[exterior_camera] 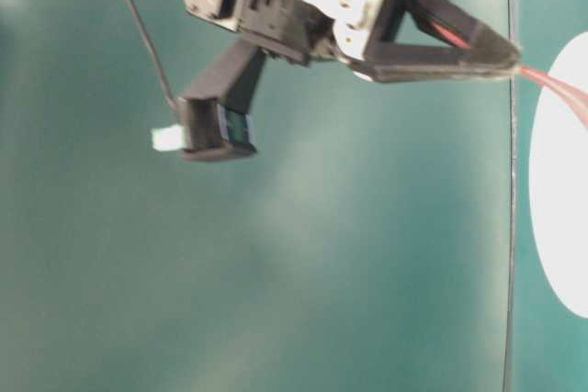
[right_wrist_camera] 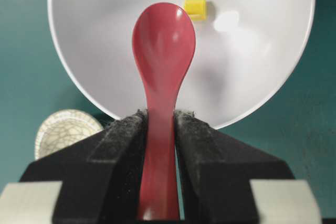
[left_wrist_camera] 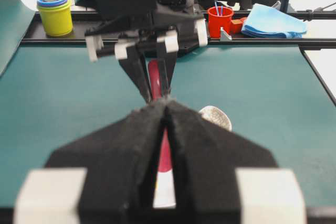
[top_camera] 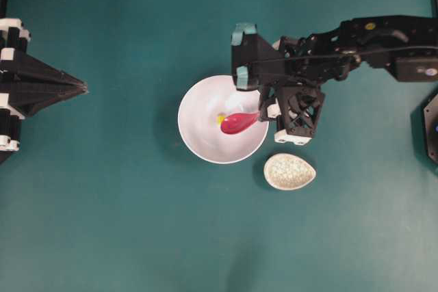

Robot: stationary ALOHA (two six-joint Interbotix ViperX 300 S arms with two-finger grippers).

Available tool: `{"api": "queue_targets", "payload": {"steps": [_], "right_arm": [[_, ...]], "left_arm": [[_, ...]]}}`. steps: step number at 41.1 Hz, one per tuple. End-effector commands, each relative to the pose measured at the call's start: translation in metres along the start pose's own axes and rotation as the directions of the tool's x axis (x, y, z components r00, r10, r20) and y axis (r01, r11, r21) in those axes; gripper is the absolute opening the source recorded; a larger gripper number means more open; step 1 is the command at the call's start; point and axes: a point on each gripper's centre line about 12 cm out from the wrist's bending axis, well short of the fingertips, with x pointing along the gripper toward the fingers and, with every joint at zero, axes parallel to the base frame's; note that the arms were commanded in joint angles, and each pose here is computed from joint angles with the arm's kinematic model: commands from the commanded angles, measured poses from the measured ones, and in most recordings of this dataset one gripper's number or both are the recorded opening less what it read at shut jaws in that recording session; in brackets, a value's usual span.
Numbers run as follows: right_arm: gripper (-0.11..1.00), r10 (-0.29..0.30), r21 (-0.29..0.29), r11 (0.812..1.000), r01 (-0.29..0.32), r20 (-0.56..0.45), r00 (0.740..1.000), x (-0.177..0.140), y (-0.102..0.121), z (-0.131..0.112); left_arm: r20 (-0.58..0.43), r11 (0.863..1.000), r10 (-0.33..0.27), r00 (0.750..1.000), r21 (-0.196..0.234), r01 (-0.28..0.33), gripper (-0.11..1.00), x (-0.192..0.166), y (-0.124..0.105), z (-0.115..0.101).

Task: Scoop the yellow hexagonal prism block from the bowl with a spoon using the right arm.
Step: 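Lower the spoon's bowl into the white bowl beside the yellow block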

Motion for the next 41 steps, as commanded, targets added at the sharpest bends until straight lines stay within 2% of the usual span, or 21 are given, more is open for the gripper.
{"api": "queue_targets", "payload": {"steps": [1,41], "right_arm": [[0.25,-0.006,-0.006,1.0,0.007,0.028,1.0,-0.006,-0.001,0.009],[0.25,-0.041,-0.03,0.999,0.04,-0.017,0.999,0.011,-0.011,0.005]], "left_arm": [[0.02,1.0,0.002,1.0,0.002,-0.002,0.06,0.002,0.0,0.009],[0.02,1.0,0.002,1.0,0.002,-0.002,0.06,0.002,0.0,0.009]]}}
